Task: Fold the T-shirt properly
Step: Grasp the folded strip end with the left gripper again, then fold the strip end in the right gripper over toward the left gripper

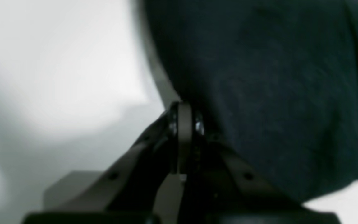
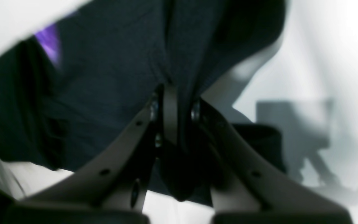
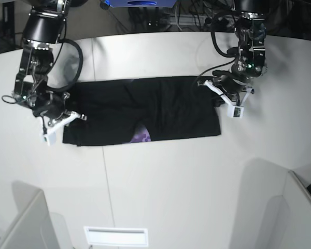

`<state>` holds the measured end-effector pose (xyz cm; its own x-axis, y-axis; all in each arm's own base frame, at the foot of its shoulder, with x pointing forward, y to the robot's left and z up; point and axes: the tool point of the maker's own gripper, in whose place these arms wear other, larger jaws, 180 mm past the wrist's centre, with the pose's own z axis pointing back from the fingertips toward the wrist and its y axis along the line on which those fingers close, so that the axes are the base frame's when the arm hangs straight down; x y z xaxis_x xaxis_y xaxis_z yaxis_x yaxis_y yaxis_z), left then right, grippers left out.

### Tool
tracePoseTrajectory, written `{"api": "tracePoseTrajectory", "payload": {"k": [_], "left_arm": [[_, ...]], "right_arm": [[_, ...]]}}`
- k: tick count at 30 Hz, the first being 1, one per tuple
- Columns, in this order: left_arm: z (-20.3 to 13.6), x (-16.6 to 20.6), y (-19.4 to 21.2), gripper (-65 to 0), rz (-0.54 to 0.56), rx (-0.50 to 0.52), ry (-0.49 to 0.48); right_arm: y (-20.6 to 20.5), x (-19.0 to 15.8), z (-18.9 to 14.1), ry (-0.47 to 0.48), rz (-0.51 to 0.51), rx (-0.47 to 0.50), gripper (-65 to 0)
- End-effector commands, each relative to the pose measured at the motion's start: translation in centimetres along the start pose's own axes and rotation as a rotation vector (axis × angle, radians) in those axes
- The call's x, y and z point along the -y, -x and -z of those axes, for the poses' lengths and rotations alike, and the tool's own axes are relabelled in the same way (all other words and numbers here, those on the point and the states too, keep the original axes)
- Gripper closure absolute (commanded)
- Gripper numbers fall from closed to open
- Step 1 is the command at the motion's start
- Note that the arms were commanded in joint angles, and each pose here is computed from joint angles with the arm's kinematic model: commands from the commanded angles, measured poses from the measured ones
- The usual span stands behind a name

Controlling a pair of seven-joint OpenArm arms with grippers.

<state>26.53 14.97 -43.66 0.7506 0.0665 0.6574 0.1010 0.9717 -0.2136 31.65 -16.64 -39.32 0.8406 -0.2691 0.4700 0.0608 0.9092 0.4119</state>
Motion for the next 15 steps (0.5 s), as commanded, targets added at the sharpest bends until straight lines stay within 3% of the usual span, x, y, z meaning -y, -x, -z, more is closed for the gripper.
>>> {"api": "tracePoseTrajectory", "payload": {"k": [1, 15], "left_arm": [[0.0, 0.3, 1.4, 0.0, 0.016, -0.066, 0.005], [1.1, 3.3, -1.0, 0.0, 0.085, -0.036, 0.073]], "right_arm": [[-1.5, -2.0, -0.4, -0.044, -0.031, 0.038, 0.0], [-1.2, -12.7, -2.0, -0.150, -0.165, 0.062, 0.0]]}}
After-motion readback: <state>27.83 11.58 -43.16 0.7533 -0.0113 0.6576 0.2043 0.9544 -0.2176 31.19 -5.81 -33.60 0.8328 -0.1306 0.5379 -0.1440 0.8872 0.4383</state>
